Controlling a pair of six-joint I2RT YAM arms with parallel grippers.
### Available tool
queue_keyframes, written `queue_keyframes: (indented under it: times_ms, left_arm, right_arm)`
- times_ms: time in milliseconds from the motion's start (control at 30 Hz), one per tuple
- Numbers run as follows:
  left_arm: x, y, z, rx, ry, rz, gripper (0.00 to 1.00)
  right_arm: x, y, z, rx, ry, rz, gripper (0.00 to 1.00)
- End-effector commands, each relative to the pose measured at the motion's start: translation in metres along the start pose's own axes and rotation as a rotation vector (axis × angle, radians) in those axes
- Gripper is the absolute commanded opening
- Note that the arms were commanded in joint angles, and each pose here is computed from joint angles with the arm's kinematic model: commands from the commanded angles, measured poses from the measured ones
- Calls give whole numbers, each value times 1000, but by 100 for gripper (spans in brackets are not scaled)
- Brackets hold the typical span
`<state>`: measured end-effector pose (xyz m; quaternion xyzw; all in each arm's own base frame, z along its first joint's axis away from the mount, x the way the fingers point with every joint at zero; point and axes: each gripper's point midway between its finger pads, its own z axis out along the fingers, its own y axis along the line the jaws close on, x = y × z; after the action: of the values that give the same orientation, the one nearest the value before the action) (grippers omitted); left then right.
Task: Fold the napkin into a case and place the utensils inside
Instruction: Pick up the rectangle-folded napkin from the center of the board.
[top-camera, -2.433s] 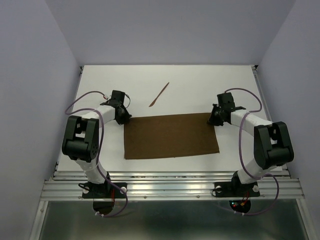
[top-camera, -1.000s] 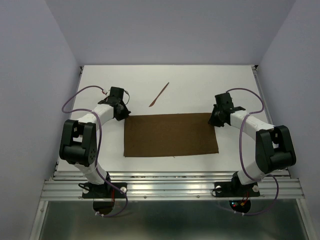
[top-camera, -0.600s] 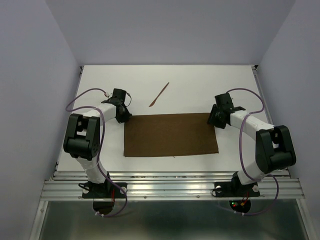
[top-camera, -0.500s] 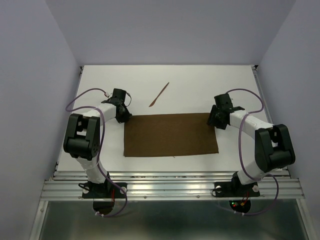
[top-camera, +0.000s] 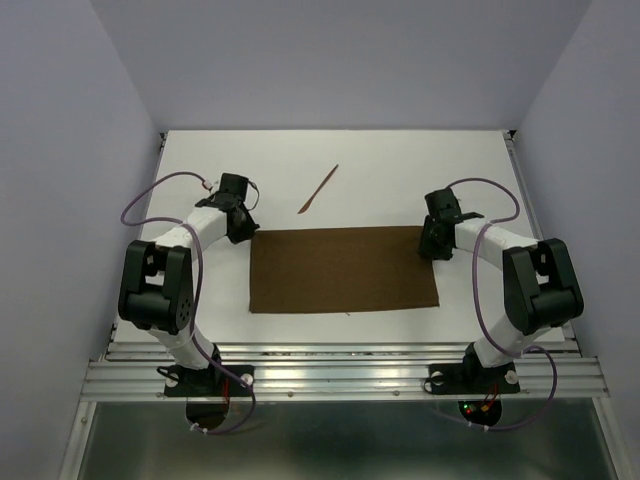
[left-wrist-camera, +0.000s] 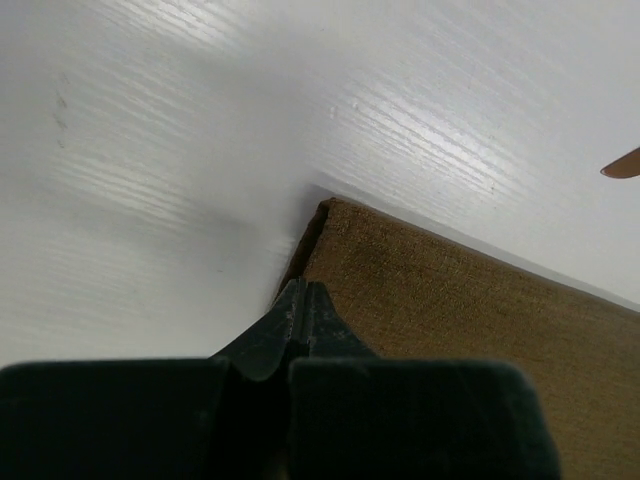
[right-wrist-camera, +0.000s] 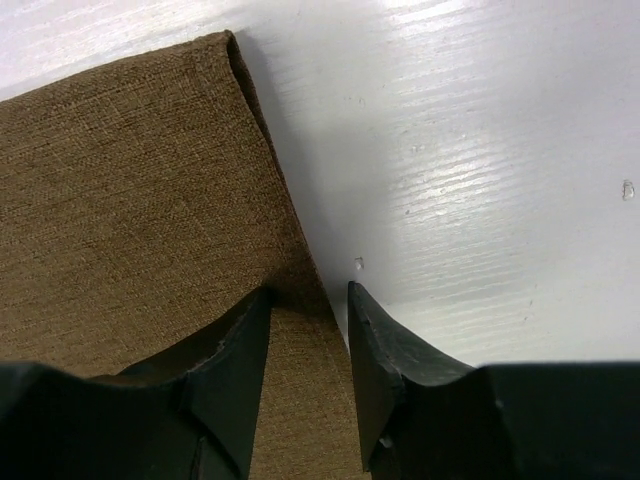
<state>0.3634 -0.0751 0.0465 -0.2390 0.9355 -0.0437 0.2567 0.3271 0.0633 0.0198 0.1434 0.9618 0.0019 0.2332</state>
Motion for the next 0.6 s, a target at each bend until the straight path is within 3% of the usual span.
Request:
queue_keyframes:
  times_ms: [0,400,567]
  left_arm:
    - [-15,8,-24,-31,-72,-19,0]
    - [28,39,-3,-80,19,-61,0]
    - [47,43,3,-64,64,-76,0]
  right_arm:
    - [13,6,12,-30,52,-24,40]
    - [10,10,8,-54,42,-23,38]
    - [13,8,10,-48,44,-16,25]
